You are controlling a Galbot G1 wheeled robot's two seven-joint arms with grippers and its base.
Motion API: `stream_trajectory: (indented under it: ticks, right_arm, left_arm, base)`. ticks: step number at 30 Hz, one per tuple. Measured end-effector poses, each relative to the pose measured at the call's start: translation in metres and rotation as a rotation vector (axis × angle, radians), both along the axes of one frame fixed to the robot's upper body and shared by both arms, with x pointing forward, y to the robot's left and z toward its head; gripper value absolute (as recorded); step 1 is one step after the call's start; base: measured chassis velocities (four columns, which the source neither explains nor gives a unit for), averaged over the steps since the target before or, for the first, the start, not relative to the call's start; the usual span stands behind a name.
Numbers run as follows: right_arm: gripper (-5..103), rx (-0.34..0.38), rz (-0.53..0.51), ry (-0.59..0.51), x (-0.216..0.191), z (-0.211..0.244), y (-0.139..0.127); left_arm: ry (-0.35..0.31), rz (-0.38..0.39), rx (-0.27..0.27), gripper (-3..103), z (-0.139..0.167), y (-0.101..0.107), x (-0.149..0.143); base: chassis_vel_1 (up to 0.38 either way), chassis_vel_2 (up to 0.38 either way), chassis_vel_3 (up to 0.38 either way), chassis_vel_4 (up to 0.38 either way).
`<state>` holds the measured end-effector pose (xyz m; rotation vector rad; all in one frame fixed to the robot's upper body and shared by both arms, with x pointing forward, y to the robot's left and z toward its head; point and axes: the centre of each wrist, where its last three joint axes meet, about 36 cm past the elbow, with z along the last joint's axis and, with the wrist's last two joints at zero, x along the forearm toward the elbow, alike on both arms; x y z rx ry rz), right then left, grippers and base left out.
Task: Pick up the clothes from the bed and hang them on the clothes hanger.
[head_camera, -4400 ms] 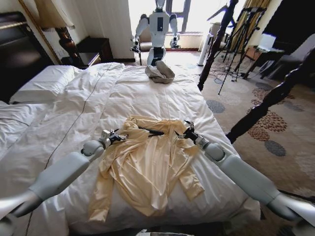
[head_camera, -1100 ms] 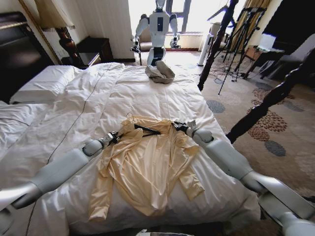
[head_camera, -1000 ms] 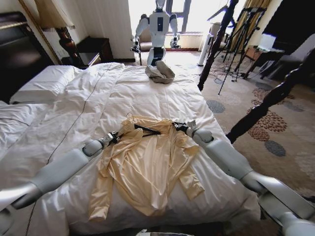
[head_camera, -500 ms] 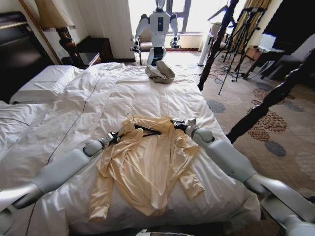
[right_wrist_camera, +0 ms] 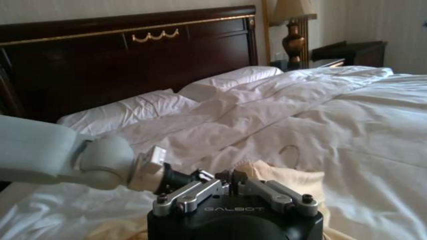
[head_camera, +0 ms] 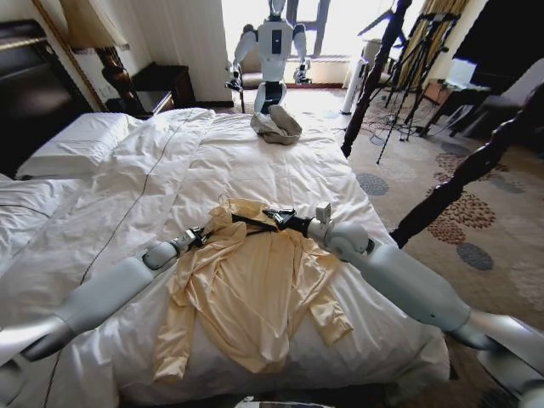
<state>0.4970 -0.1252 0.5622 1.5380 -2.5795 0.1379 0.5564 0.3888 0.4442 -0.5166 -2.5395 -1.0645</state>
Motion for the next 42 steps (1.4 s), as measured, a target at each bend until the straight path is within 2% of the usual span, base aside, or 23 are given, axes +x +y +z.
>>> stream_trajectory:
  ticks: [2, 4, 6, 7, 10, 14, 18, 20, 22, 23, 24, 25, 26, 27, 28, 29, 32, 35, 36, 37, 39, 42]
  right_arm:
    - [0, -0.001, 0.035, 0.030, -0.017, -0.009, 0.028]
    - [0, -0.003, 0.040, 0.039, -0.022, -0.013, 0.036]
    - [0, -0.018, 0.018, 0.065, -0.042, -0.031, 0.070]
    - [0, -0.018, 0.018, 0.065, -0.042, -0.031, 0.070]
    - [0, -0.078, -0.071, 0.080, -0.069, -0.061, 0.108]
    - [-3, -0.135, -0.139, 0.070, -0.078, -0.080, 0.119]
    - [0, -0.157, -0.109, 0.040, -0.077, -0.089, 0.109]
    - [5, -0.181, -0.016, -0.064, -0.070, -0.097, 0.087]
    - [5, -0.184, 0.007, -0.092, -0.068, -0.099, 0.082]
    - [12, -0.195, 0.070, -0.203, -0.061, -0.110, 0.061]
    - [16, -0.210, 0.093, -0.268, -0.057, -0.113, 0.048]
    - [16, -0.210, 0.093, -0.268, -0.057, -0.113, 0.048]
    - [21, -0.226, 0.103, -0.325, -0.053, -0.114, 0.036]
    - [21, -0.234, 0.105, -0.350, -0.052, -0.114, 0.032]
    - [32, -0.260, 0.122, -0.430, -0.048, -0.113, 0.021]
    - [32, -0.268, 0.143, -0.460, -0.047, -0.113, 0.017]
    - [37, -0.265, 0.178, -0.484, -0.047, -0.115, 0.014]
    - [54, -0.227, 0.216, -0.506, -0.052, -0.117, 0.012]
    - [59, -0.207, 0.217, -0.508, -0.052, -0.116, 0.011]
    - [59, -0.207, 0.217, -0.508, -0.052, -0.116, 0.011]
    - [70, -0.176, 0.199, -0.517, -0.048, -0.110, 0.002]
    - [76, -0.151, 0.175, -0.526, -0.046, -0.101, -0.009]
  left_arm:
    - [0.000, -0.001, -0.003, 22, 0.000, -0.001, -0.001]
    - [-0.001, -0.001, -0.005, 22, -0.001, -0.001, -0.001]
    - [-0.003, 0.004, -0.012, 22, -0.002, -0.001, -0.002]
    - [-0.003, 0.004, -0.012, 22, -0.002, -0.001, -0.002]
    - [-0.010, 0.009, -0.024, 22, -0.003, -0.001, -0.003]
    - [-0.021, 0.012, -0.034, 22, -0.002, 0.000, -0.003]
    - [-0.043, 0.018, -0.053, 22, 0.000, 0.001, -0.002]
    - [-0.074, 0.026, -0.075, 22, 0.000, -0.001, 0.000]
    - [-0.081, 0.028, -0.082, 22, -0.001, -0.003, 0.001]
    - [-0.109, 0.040, -0.111, 22, -0.003, -0.008, 0.003]
    - [-0.126, 0.049, -0.130, 22, -0.003, -0.010, 0.004]
    - [-0.126, 0.049, -0.130, 22, -0.003, -0.010, 0.004]
    - [-0.142, 0.055, -0.148, 22, -0.003, -0.012, 0.005]
    - [-0.149, 0.059, -0.157, 22, -0.002, -0.013, 0.006]
    - [-0.167, 0.069, -0.186, 22, 0.000, -0.017, 0.007]
    - [-0.178, 0.073, -0.203, 22, 0.003, -0.019, 0.007]
    - [-0.193, 0.078, -0.224, 22, 0.006, -0.023, 0.007]
    - [-0.239, 0.082, -0.271, 22, 0.020, -0.030, 0.008]
    - [-0.257, 0.081, -0.281, 22, 0.025, -0.030, 0.008]
    - [-0.257, 0.081, -0.281, 22, 0.025, -0.030, 0.008]
    - [-0.297, 0.081, -0.297, 22, 0.033, -0.027, 0.009]
    - [-0.323, 0.087, -0.312, 22, 0.037, -0.024, 0.010]
  base:
    - [0.000, 0.000, 0.000, 0.000]
    - [0.000, 0.000, 0.000, 0.000]
    - [0.000, 0.000, 0.000, 0.000]
    - [0.000, 0.000, 0.000, 0.000]
    - [0.000, 0.000, 0.000, 0.000]
    - [0.000, 0.000, 0.000, 0.000]
    - [0.000, 0.000, 0.000, 0.000]
    - [0.000, 0.000, 0.000, 0.000]
    - [0.000, 0.000, 0.000, 0.000]
    - [0.000, 0.000, 0.000, 0.000]
    - [0.000, 0.000, 0.000, 0.000]
    - [0.000, 0.000, 0.000, 0.000]
    - [0.000, 0.000, 0.000, 0.000]
    - [0.000, 0.000, 0.000, 0.000]
    - [0.000, 0.000, 0.000, 0.000]
    - [0.000, 0.000, 0.000, 0.000]
    - [0.000, 0.000, 0.000, 0.000]
    - [0.000, 0.000, 0.000, 0.000]
    - [0.000, 0.000, 0.000, 0.000]
    - [0.000, 0.000, 0.000, 0.000]
    - [0.000, 0.000, 0.000, 0.000]
    - [0.000, 0.000, 0.000, 0.000]
